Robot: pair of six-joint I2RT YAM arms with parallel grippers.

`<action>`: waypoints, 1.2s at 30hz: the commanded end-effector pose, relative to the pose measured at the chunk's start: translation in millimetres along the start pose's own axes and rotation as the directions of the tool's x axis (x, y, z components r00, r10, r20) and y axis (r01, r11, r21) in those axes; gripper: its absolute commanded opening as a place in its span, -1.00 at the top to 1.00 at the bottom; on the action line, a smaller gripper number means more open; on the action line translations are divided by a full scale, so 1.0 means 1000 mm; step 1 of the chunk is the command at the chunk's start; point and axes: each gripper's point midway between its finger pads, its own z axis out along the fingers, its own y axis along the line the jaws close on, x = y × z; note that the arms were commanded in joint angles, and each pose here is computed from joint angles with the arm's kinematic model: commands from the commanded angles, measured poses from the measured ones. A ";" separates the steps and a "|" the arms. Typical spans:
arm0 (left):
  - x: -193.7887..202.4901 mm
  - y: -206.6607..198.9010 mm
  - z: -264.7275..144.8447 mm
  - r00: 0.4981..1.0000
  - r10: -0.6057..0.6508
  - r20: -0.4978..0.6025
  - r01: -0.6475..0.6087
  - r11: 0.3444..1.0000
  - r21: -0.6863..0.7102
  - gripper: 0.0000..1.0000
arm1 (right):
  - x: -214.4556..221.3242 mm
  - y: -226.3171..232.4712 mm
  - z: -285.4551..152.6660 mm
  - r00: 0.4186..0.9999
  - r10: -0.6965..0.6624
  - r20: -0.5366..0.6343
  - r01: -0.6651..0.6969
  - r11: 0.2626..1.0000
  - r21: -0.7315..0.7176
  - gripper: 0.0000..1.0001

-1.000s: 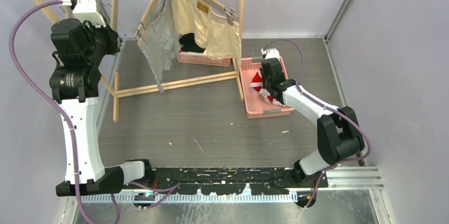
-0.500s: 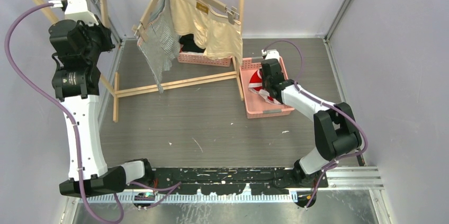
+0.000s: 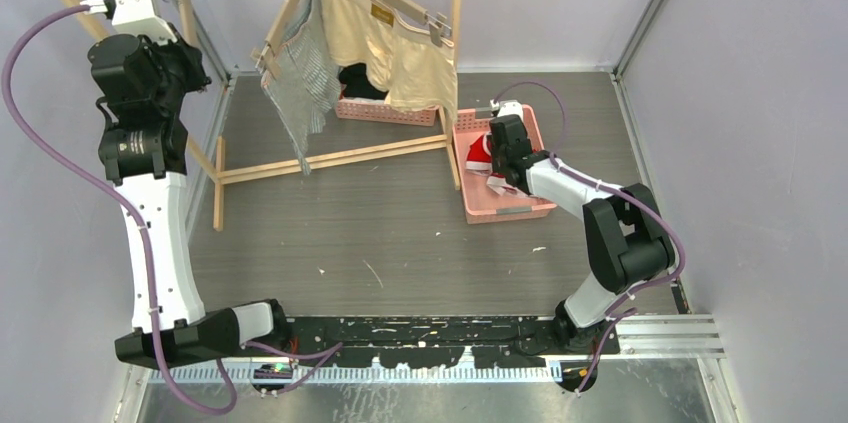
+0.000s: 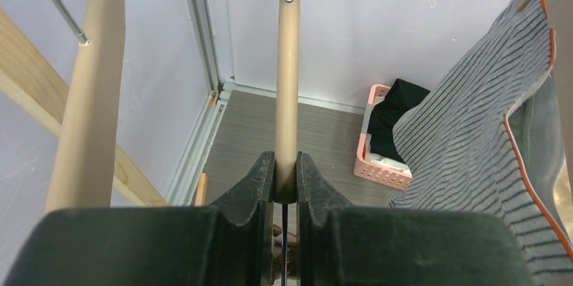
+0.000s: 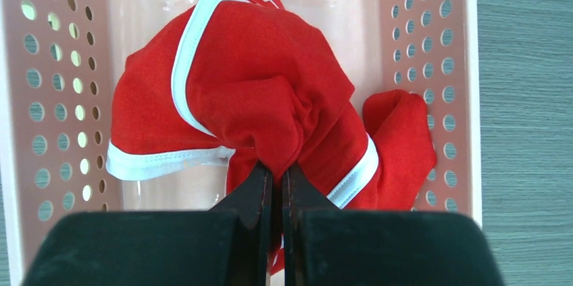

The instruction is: Remove the underwear clipped to the hanger

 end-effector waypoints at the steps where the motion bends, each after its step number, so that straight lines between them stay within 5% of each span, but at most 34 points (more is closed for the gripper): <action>1: -0.029 -0.002 0.006 0.997 -0.014 0.073 0.012 1.000 0.016 0.98 | -0.013 0.007 -0.002 0.998 0.037 0.042 -0.035 0.999 -0.039 0.98; 10: -0.012 0.000 0.023 1.000 -0.007 -0.013 0.008 1.000 0.012 0.96 | -0.017 0.010 -0.008 0.998 0.045 0.051 -0.041 0.997 -0.068 0.98; 18: -0.003 -0.003 0.012 1.000 -0.006 -0.025 0.007 1.000 0.030 0.70 | -0.021 0.005 -0.011 0.998 0.049 0.050 -0.047 0.998 -0.045 0.98; 27: -0.036 -0.002 -0.029 0.995 0.022 0.101 -0.024 1.000 0.015 0.56 | -0.031 0.002 -0.020 0.994 0.064 0.086 -0.060 0.997 -0.043 0.05; 36: -0.057 0.002 -0.055 0.985 0.056 0.162 -0.054 0.998 -0.017 0.50 | -0.056 -0.004 -0.039 0.983 0.074 0.165 -0.067 0.997 -0.049 -0.15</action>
